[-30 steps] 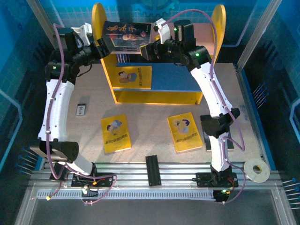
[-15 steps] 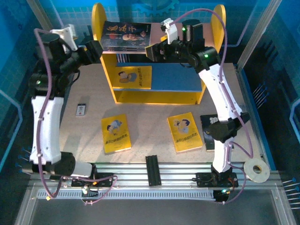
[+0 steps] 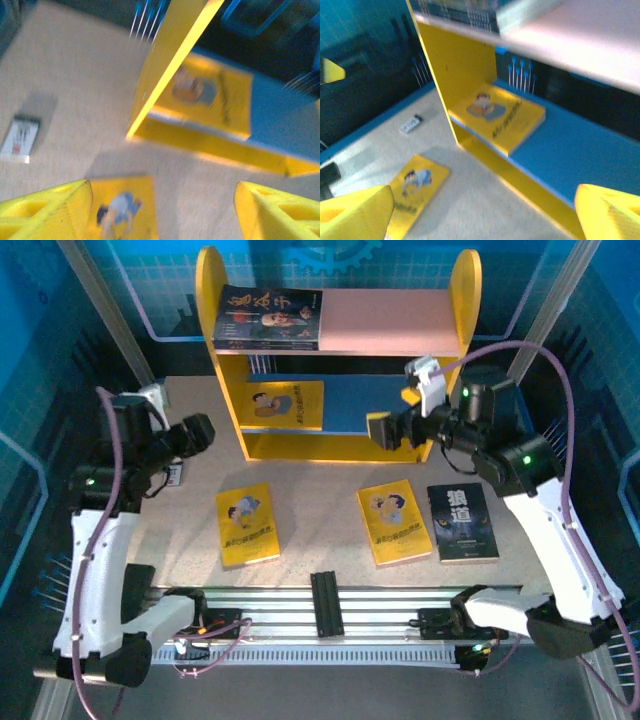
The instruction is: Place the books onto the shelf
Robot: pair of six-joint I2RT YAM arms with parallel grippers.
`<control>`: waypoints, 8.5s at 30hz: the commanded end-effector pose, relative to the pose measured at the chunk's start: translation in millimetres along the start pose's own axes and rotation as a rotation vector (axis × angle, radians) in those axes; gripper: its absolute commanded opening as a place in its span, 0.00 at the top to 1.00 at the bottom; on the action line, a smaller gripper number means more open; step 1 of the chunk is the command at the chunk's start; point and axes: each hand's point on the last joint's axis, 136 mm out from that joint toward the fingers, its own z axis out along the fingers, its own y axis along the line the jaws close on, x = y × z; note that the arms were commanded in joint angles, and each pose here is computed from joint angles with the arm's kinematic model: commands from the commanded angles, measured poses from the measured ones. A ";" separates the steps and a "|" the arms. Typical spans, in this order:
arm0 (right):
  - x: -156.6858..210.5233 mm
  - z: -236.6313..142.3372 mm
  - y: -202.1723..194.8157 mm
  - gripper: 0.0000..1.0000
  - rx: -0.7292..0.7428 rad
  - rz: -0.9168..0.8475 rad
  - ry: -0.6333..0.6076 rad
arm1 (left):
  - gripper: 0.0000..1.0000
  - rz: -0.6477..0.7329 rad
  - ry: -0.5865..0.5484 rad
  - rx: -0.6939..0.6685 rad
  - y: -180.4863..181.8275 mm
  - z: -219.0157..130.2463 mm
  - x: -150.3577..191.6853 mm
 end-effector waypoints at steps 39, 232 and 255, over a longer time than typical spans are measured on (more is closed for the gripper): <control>328.1 26.0 -117.7 0.32 0.345 0.846 0.706 | 0.30 -0.070 0.754 0.399 -187.1 172.7 267.2; 401.0 43.1 -181.1 0.71 0.516 0.847 0.940 | 0.34 0.096 0.968 0.386 -285.4 261.4 359.6; 398.0 70.3 -153.6 0.72 0.333 0.916 0.888 | 0.40 0.168 0.879 0.632 -350.2 209.6 327.0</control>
